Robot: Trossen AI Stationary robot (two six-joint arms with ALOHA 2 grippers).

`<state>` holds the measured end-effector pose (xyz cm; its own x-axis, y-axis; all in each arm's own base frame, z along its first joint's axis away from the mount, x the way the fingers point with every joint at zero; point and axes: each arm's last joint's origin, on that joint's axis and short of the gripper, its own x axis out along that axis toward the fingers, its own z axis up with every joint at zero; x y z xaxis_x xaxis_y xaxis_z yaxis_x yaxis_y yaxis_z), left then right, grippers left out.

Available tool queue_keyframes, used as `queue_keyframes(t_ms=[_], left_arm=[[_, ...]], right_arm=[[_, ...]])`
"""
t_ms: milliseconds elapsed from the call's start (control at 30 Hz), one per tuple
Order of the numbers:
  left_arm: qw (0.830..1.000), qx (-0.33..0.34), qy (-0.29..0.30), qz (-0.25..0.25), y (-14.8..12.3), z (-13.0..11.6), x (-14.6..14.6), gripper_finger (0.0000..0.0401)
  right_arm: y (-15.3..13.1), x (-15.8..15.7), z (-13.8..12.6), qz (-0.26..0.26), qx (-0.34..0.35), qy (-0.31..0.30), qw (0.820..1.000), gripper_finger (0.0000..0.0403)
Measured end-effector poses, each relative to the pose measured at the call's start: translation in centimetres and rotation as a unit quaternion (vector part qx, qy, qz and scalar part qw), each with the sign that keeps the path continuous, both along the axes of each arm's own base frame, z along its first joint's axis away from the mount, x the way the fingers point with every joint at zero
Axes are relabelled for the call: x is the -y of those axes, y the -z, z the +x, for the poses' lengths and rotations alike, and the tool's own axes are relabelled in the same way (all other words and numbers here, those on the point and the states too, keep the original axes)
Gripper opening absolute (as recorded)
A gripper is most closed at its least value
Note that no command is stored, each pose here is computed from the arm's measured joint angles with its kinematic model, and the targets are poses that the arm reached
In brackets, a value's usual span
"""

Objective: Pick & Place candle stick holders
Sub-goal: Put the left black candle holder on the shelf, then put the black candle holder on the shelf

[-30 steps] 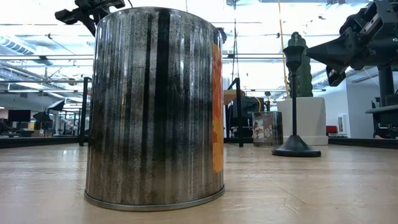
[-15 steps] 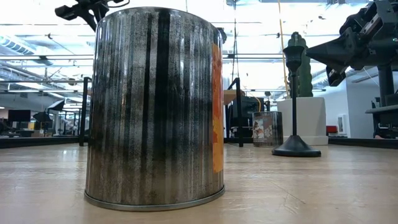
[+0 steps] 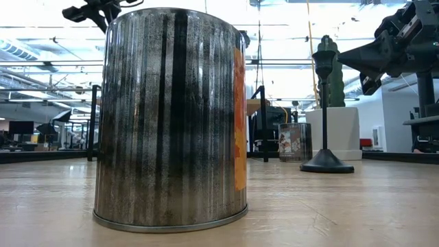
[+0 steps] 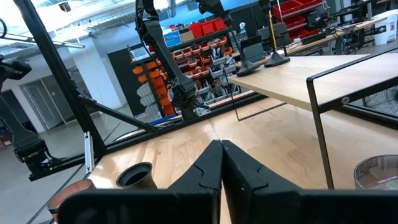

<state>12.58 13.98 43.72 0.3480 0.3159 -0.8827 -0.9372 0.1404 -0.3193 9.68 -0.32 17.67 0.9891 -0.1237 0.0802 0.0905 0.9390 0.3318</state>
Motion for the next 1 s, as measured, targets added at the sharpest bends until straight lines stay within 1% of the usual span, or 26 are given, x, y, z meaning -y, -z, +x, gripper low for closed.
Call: queue_keyframes(t_ms=[333,433,533,767,900,1000], left_arm=[[1.0,0.011,0.001,0.002,-0.1,0.1,-0.1,0.0058],[0.999,0.032,0.004,0.012,-0.4,0.2,-0.1,0.0058],[0.998,0.051,0.003,0.027,-0.8,0.0,0.0,0.0058],[0.997,0.062,-0.009,0.037,-1.3,-0.9,0.4,0.0058],[0.996,0.077,-0.008,0.055,-2.3,-1.5,1.0,0.0058],[0.992,0.098,-0.002,0.084,-3.8,-2.2,2.0,0.0058]], right_arm=[[0.0,0.0,0.0,0.0,0.0,0.0,1.0,0.0],[0.0,0.0,0.0,0.0,0.0,0.0,1.0,0.0],[0.0,0.0,0.0,0.0,0.0,0.0,1.0,0.0],[0.0,0.0,0.0,0.0,0.002,0.0,1.0,0.0],[-0.1,0.0,0.0,0.0,0.004,0.0,1.0,0.0],[-0.1,0.0,0.0,0.0,0.005,0.0,1.0,0.0]])
